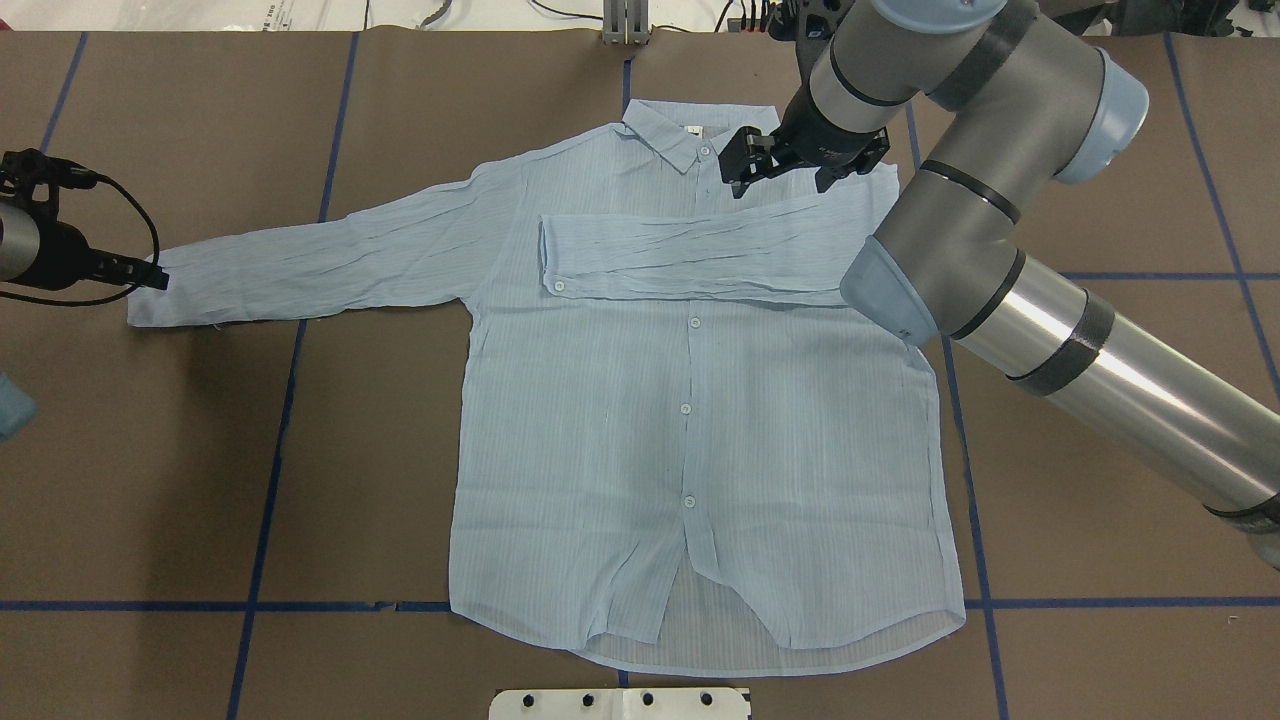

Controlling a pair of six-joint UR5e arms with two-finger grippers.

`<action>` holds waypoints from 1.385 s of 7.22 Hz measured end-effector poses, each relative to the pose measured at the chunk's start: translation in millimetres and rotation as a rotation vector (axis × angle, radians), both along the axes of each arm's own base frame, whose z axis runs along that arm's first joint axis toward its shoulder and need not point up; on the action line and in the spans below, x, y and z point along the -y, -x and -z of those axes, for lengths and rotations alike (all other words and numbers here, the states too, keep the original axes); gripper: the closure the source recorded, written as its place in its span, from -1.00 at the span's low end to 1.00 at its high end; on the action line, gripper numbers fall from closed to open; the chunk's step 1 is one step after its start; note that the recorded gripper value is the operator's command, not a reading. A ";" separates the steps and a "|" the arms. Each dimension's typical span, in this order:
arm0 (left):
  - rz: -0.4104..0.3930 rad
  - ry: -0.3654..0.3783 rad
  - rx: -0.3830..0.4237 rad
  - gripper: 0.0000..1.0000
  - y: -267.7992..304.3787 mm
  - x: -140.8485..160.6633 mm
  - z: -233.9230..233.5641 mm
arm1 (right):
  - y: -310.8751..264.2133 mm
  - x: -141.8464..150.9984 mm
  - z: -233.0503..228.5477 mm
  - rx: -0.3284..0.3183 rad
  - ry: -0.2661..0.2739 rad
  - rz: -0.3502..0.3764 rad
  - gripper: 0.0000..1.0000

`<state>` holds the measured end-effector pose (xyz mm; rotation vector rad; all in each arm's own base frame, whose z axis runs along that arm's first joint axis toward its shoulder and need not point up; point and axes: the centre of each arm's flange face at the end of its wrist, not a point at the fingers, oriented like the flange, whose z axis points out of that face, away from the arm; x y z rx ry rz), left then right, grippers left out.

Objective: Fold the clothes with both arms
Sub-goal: 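Release the sleeve with the right gripper while the left gripper reaches the other cuff, then grasp and lift the other sleeve cuff with the left gripper while the right arm withdraws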

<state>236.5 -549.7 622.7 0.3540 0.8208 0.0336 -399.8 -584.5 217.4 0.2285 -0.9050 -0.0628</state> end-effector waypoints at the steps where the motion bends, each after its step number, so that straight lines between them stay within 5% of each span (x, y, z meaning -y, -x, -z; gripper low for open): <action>1: 0.000 0.003 0.002 0.26 0.2 -0.4 -1.5 | -0.5 -0.2 -0.5 0.000 -0.001 0.000 -1.00; 3: 0.000 0.010 0.006 0.96 0.2 -0.4 -4.2 | -0.9 -0.4 -0.9 -0.001 -0.002 0.000 -1.00; 7: -0.010 0.005 -0.015 1.00 0.7 -2.6 11.8 | -6.3 1.0 -4.3 -0.002 0.000 -0.007 -1.00; 10: -0.028 0.045 -0.018 1.00 -10.8 13.4 106.3 | -42.4 -4.5 -45.5 -0.023 0.002 -0.003 -1.00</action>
